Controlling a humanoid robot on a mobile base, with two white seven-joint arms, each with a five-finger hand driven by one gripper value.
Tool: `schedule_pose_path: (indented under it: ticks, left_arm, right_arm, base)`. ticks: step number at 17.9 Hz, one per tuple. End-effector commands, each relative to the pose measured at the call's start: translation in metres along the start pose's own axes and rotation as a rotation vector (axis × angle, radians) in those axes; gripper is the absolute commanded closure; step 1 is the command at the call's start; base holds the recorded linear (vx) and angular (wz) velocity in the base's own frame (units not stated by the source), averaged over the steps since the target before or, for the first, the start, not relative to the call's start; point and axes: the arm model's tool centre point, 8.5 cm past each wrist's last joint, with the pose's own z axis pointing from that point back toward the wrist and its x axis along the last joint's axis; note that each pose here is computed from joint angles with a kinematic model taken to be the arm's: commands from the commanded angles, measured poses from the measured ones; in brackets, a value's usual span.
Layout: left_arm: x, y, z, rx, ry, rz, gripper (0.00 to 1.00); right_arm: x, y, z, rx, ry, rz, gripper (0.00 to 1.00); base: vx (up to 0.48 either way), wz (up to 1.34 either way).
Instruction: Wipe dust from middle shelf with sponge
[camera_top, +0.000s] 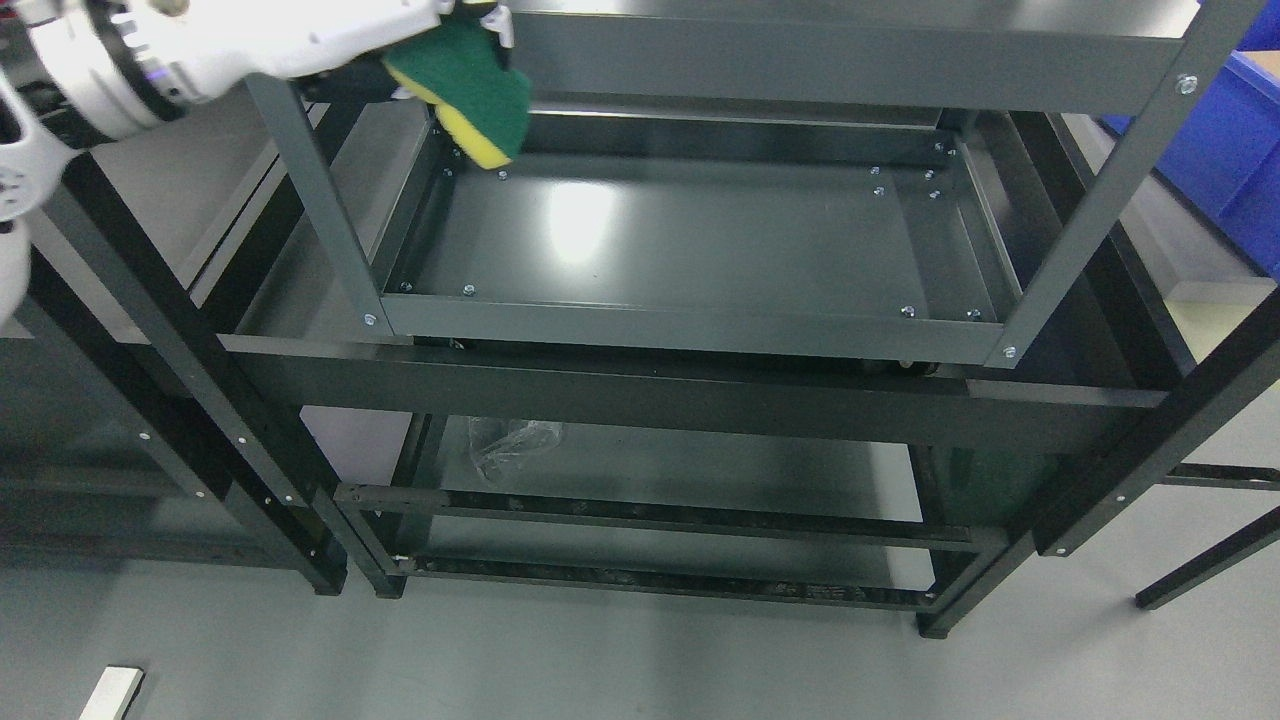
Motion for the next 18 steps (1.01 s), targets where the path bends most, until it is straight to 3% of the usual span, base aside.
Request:
schedule_pose_path:
  ticks: [1, 6, 9, 12, 18]
  left_arm:
    - [-0.036, 0.093, 0.155, -0.007, 0.275, -0.161, 1.0]
    - [-0.029, 0.055, 0.117, -0.05, 0.197, -0.094, 1.0]
    - [-0.015, 0.032, 0.046, 0.009, 0.099, -0.057, 1.0]
    - [0.024, -0.001, -0.044, 0.025, -0.062, 0.004, 1.0]
    - [0.085, -0.022, -0.158, 0.092, -0.183, 0.088, 1.0]
  right_arm:
    - [0.01, -0.01, 0.0, -0.014, -0.023, -0.003, 0.0]
    - [0.01, -0.01, 0.0, -0.014, -0.023, -0.003, 0.0]
    - [0.01, -0.01, 0.0, -0.014, -0.023, -0.003, 0.0]
    - [0.01, -0.01, 0.0, -0.014, -0.023, -0.003, 0.0]
    - [0.01, -0.01, 0.0, -0.014, -0.023, -0.003, 0.0]
  base:
    - [0.0, 0.0]
    - [0.0, 0.0]
    - [0.0, 0.0]
    - [0.0, 0.0]
    - [0.0, 0.0]
